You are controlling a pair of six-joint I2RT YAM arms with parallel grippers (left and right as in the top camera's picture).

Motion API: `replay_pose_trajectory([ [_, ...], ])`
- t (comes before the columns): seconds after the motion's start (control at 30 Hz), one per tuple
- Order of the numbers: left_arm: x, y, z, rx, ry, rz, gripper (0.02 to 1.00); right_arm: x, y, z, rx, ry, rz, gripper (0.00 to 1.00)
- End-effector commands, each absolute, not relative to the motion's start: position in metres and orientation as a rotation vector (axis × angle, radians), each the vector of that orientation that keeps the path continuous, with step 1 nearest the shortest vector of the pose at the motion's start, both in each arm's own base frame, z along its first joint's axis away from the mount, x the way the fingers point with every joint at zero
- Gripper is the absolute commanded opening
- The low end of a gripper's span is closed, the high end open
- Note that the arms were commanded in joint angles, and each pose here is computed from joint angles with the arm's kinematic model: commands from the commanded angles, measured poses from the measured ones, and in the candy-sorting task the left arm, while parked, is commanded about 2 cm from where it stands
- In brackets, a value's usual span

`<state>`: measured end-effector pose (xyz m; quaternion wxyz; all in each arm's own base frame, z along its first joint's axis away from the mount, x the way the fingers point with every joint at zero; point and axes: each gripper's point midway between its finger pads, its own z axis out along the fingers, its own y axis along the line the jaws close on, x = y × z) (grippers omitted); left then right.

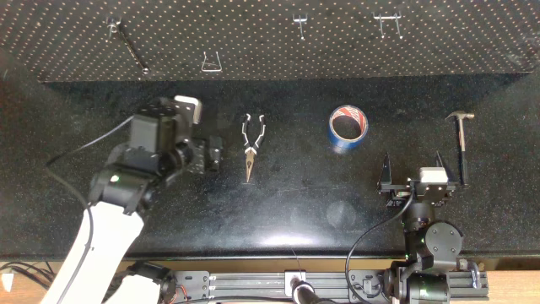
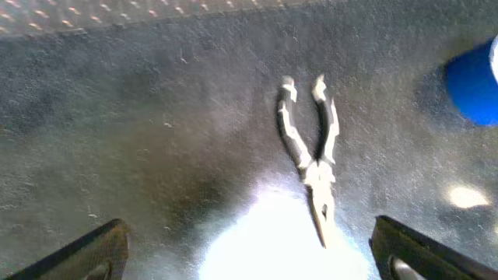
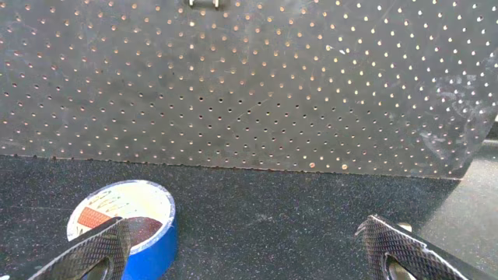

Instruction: Place Tools Onto Pegboard

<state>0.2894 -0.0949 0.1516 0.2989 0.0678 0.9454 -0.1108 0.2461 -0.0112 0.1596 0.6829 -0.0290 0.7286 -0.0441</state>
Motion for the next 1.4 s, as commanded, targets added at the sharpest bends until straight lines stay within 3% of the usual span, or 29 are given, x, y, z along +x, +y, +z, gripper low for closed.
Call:
replay_pose_trajectory([
  [0.03,0.294,-0.127,0.143,0.193,2.721,-0.240,0.996,0.246,-0.013,0.159,-0.066,1.635,-0.116,0.976],
  [0.13,0.305,-0.138,0.148,0.270,2.865,-0.072,0.996,0.246,-0.013,0.159,-0.066,1.634,-0.115,0.976],
  [0.27,0.324,-0.156,0.147,0.295,2.976,-0.053,0.996,0.246,-0.013,0.159,-0.066,1.634,-0.115,0.974],
  [0.5,0.325,-0.185,0.091,-0.017,3.205,-0.165,0.998,0.246,-0.013,0.159,-0.066,1.634,-0.115,0.976],
  [0.8,0.330,-0.204,0.062,-0.144,3.209,-0.123,0.993,0.246,-0.013,0.159,-0.066,1.634,-0.115,0.976],
  [1.07,0.333,-0.196,0.051,0.054,3.225,-0.093,0.996,0.246,-0.013,0.159,-0.066,1.634,-0.115,0.976],
  [1.4,0.344,-0.181,0.040,0.035,3.226,-0.066,0.996,0.246,-0.013,0.159,-0.066,1.634,-0.115,0.976],
])
